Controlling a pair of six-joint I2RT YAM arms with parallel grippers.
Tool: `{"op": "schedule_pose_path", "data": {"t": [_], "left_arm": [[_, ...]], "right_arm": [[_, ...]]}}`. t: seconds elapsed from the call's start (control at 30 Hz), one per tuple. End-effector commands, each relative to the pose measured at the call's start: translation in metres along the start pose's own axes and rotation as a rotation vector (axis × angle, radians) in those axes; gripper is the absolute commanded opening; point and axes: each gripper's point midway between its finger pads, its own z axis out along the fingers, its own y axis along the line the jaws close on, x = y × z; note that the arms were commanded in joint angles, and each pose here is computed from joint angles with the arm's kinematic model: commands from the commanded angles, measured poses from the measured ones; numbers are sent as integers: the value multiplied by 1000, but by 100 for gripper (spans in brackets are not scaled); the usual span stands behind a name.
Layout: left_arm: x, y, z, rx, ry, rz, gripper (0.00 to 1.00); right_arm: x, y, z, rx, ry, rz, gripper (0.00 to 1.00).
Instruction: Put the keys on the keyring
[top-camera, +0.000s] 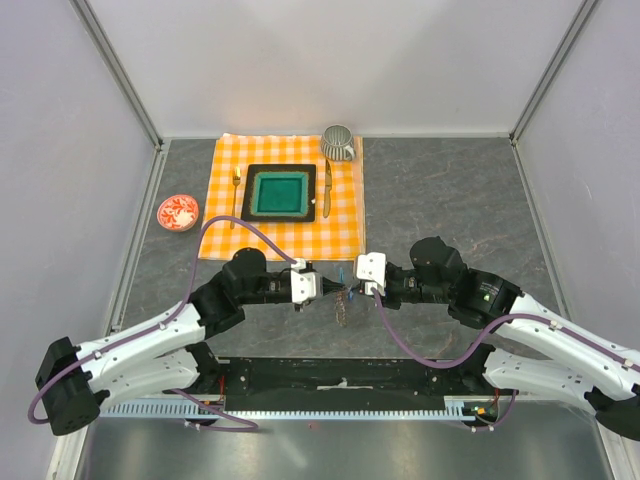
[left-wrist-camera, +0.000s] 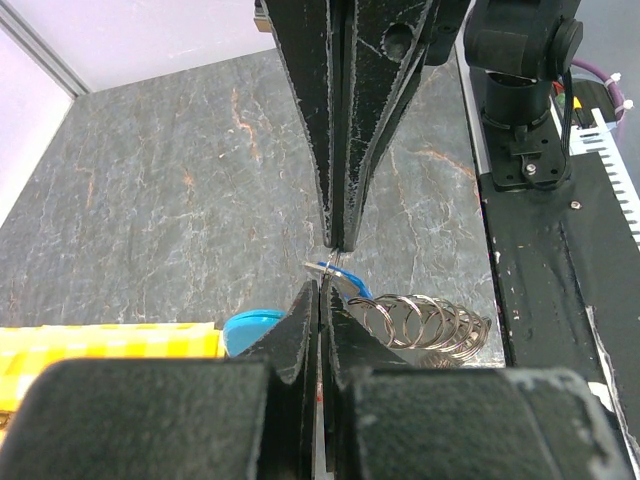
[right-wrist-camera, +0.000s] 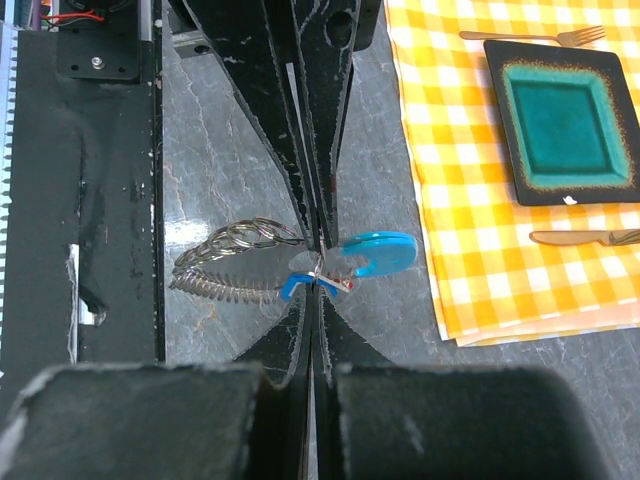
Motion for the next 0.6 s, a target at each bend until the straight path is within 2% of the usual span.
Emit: {"op": "schedule_pose_path", "data": {"t": [0.0,0.37,0.57], "left_arm": [[-39,13,4,-24,-115,53,2],[-41,13,3,-24,-113,39,2],[-45,23,-3,-95,-116,20,2]], "right_arm": [[-21,2,1,-21,-90,-15,0],[-20,3,3,-28,-89,-20,0],[-16,3,3,-27,-76,-16,0]]}}
